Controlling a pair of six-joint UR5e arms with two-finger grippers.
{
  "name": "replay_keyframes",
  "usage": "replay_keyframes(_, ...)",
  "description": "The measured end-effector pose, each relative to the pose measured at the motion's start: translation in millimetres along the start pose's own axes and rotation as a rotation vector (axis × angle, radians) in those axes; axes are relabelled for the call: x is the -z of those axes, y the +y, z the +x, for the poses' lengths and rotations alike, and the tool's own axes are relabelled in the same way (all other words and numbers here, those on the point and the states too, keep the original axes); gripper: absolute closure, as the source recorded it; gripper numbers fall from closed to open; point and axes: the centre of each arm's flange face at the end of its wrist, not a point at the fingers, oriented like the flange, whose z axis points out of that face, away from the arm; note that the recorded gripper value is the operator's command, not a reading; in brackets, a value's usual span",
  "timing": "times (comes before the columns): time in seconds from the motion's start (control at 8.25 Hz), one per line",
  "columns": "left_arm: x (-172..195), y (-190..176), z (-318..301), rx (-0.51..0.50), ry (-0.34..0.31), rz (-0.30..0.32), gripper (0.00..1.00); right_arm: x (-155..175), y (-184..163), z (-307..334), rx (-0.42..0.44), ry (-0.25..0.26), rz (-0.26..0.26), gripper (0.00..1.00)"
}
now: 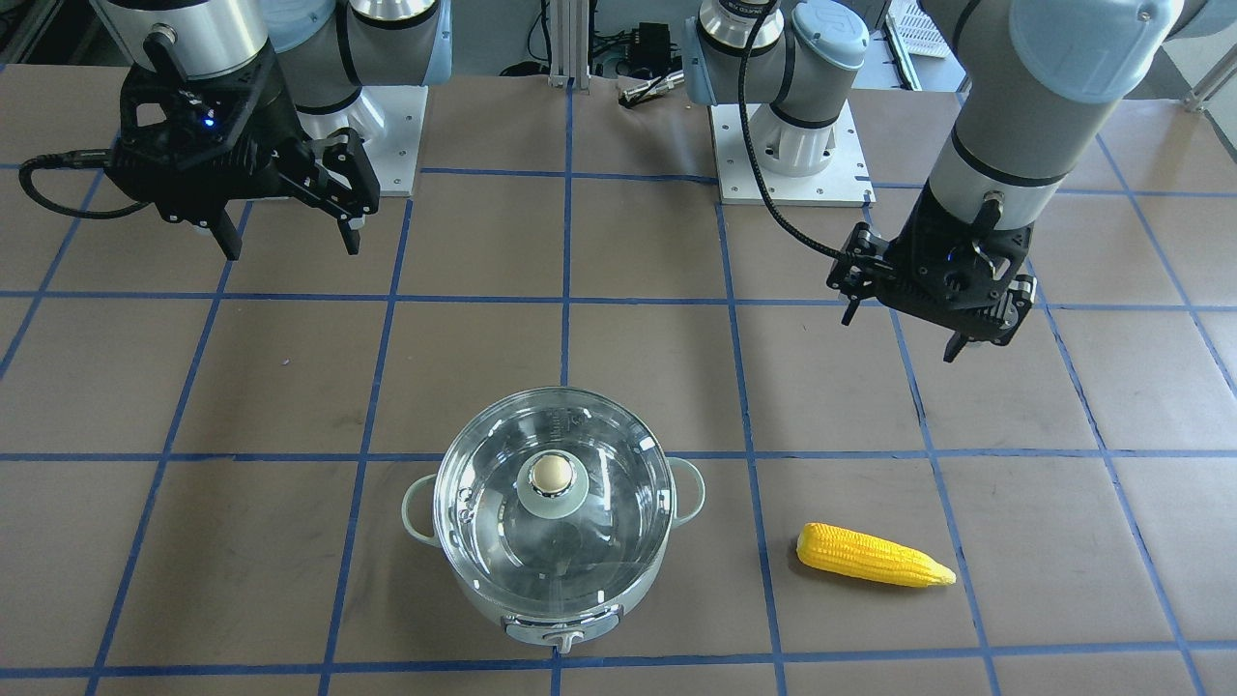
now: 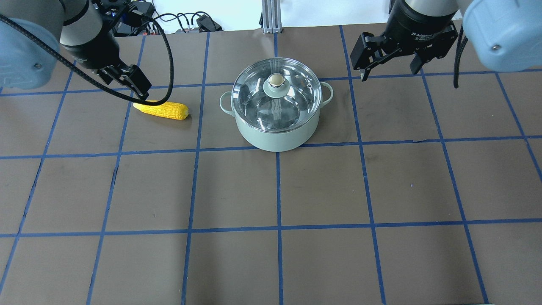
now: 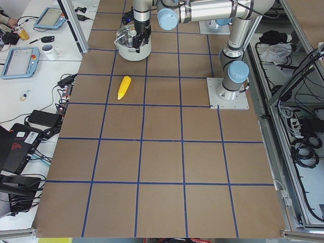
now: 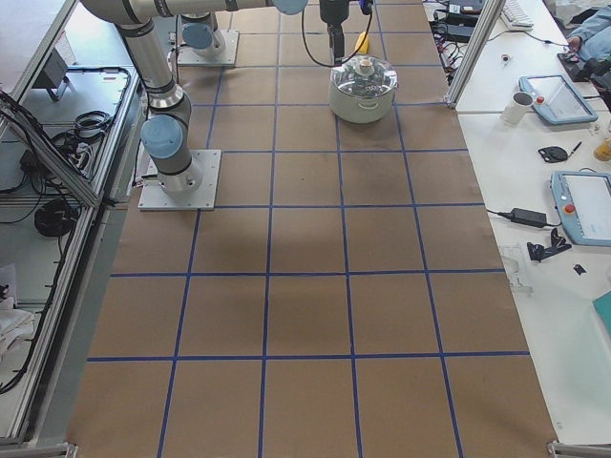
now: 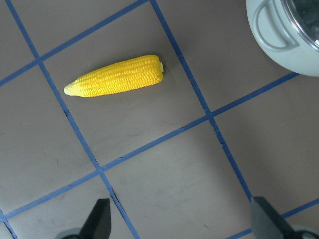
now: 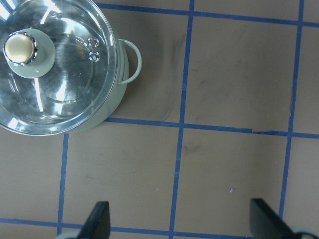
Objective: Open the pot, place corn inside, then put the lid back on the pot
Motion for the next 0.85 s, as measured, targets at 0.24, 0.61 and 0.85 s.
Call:
replay_keyframes(0.24,-11,-7,-29,-0.242,-0.042,0.032,0.0,1,-8,-1,0.034,-0.003,0.033,0.0)
replay_keyframes(0.61,-39,-6,-81,-0.468,-0.053,0.059,0.0,-20,-58,-18,-0.031,-0.013,0.036,0.0)
replay_keyframes(0.85,-69,-11,-101,-0.572,-0.015,0.069,0.0,-58,-91,-76,-0.083,-0.029,0.066,0.0)
